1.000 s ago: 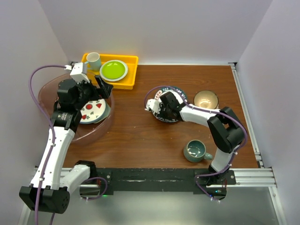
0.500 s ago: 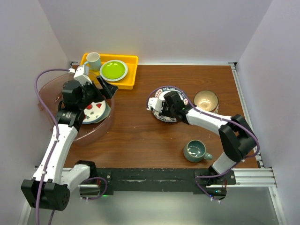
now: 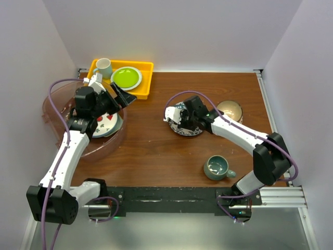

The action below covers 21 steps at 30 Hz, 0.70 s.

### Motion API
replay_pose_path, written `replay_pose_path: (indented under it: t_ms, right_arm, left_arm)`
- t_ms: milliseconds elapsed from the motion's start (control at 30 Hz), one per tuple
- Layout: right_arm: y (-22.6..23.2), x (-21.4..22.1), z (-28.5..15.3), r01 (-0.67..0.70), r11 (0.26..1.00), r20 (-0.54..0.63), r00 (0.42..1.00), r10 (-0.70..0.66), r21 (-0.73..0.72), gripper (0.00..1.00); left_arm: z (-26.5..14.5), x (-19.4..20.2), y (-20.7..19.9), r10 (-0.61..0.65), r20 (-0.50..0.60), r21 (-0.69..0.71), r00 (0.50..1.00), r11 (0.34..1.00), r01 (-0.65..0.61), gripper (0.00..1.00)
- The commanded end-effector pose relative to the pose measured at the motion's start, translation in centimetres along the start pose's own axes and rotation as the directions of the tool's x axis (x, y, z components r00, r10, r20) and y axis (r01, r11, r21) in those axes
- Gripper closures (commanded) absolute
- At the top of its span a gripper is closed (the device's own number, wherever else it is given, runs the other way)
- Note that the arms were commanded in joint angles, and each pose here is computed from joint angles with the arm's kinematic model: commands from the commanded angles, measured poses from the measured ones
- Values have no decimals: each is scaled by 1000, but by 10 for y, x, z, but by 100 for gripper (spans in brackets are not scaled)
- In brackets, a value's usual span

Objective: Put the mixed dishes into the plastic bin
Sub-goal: Pick up the plate at the center of the board.

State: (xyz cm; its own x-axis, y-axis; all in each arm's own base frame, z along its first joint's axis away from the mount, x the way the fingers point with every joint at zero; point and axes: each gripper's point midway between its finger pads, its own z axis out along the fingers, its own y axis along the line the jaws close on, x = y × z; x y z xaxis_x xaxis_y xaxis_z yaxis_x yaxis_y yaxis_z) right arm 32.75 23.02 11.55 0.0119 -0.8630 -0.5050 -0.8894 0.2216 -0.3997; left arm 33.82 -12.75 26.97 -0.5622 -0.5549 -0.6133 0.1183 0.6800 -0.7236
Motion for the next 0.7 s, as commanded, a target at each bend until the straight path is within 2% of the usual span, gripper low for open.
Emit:
replay_pose_path:
  t_ms: [0,367,467,667]
  right_arm:
    - [-17,-39,-29,18,1000,110,994,-19,12,100]
    - [-25,-67,-51,26,1000,179,984,-23,-16,100]
    - [-28,-75,-57,23,1000,199,980,-20,-17,100]
    - [-35,-93,-76,16,1000,249,968,-13,-12,100]
  left_arm:
    - [2,1,-17,-50,-9,89,999,995,51,0]
    - [19,21,-40,-185,-94,136,978,971,197,0]
    - [30,33,-46,-240,-127,108,962,961,254,0]
    - [54,58,-47,-373,-162,-57,914,928,368,0]
